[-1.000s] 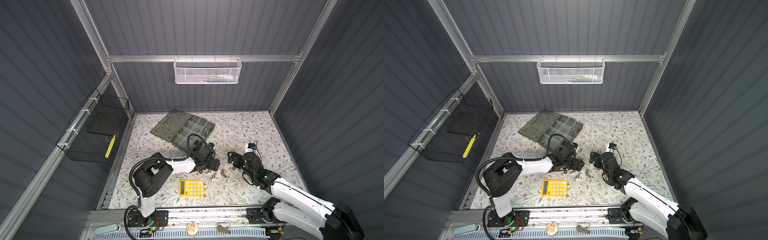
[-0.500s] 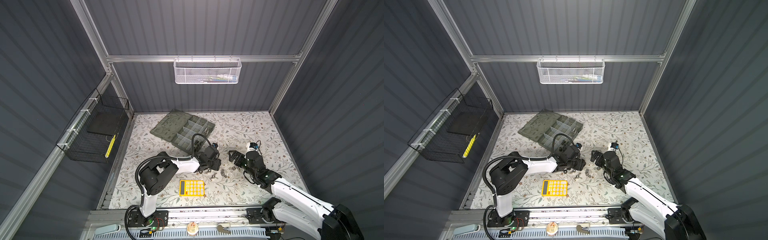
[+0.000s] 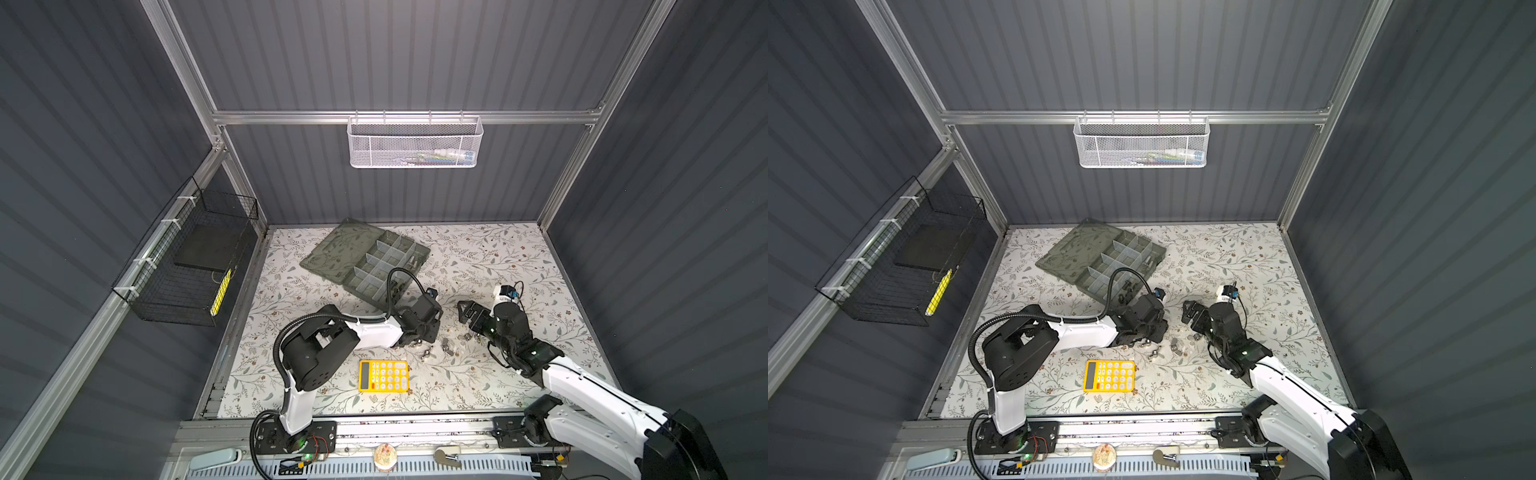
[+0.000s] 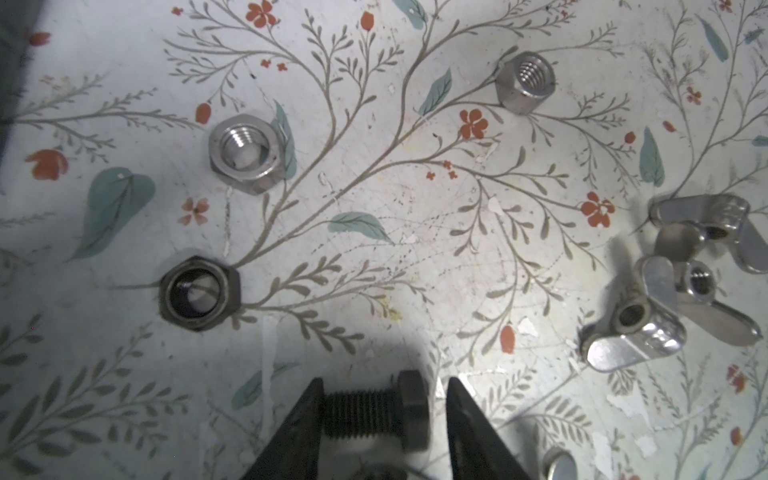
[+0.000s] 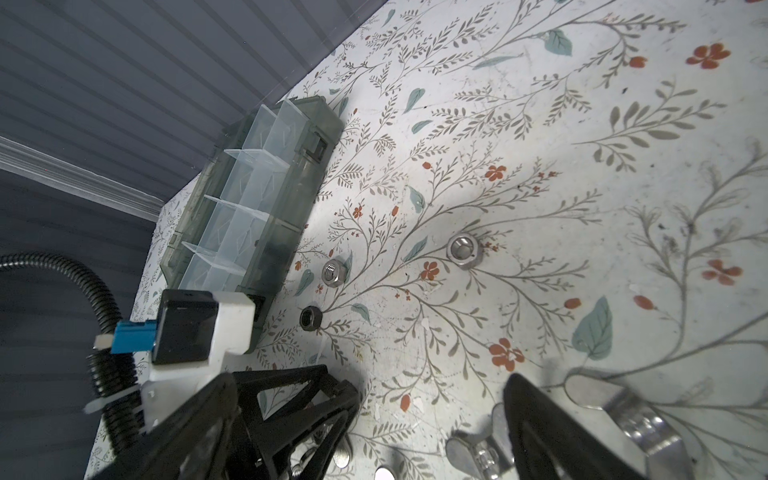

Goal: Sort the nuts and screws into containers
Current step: 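Close the left gripper on the black bolt and lift it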

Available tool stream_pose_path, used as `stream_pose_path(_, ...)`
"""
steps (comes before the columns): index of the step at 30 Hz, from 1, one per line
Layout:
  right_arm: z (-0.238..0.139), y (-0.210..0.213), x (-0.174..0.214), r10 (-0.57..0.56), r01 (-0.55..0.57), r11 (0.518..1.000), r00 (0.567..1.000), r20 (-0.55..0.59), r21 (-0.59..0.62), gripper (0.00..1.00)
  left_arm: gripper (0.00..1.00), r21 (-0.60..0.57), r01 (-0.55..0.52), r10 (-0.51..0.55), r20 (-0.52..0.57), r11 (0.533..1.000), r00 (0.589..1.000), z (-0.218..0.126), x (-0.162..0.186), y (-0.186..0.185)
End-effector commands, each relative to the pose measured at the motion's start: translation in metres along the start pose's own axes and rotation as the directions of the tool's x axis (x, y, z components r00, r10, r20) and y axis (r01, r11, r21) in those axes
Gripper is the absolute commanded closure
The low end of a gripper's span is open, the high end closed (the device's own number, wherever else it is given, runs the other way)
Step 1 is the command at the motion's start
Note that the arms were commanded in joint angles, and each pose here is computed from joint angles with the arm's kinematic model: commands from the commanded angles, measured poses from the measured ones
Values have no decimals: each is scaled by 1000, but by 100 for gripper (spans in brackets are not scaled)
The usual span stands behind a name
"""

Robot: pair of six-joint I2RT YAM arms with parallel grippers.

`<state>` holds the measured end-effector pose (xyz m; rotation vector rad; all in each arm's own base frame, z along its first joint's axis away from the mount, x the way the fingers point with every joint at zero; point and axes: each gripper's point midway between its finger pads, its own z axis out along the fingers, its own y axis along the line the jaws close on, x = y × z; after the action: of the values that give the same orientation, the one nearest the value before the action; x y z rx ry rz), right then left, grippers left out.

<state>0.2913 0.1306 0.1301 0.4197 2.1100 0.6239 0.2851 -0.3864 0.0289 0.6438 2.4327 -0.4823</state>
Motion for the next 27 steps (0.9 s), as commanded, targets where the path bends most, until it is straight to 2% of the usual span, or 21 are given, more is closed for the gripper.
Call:
stream_pose_path(1, -1, -1, 0, 14, -14, 1000, 1000, 5, -10, 1, 56, -64, -41, 33, -114, 997, 993, 9, 38, 16)
stream_pose_path(4, -1, -1, 0, 16, -16, 1000, 1000, 6, -10, 1, 62, -65, -44, 36, -119, 997, 992, 9, 39, 17)
stream_pose_path(10, 1, -1, 1, 17, -17, 1000, 1000, 0, -10, 1, 67, -56, -47, 40, -110, 997, 993, 4, 35, 14)
stream_pose_path(27, 3, 18, 4, -33, 31, 993, 999, -16, -112, 1, 69, -1, -47, 47, -44, 999, 998, -29, -9, -6)
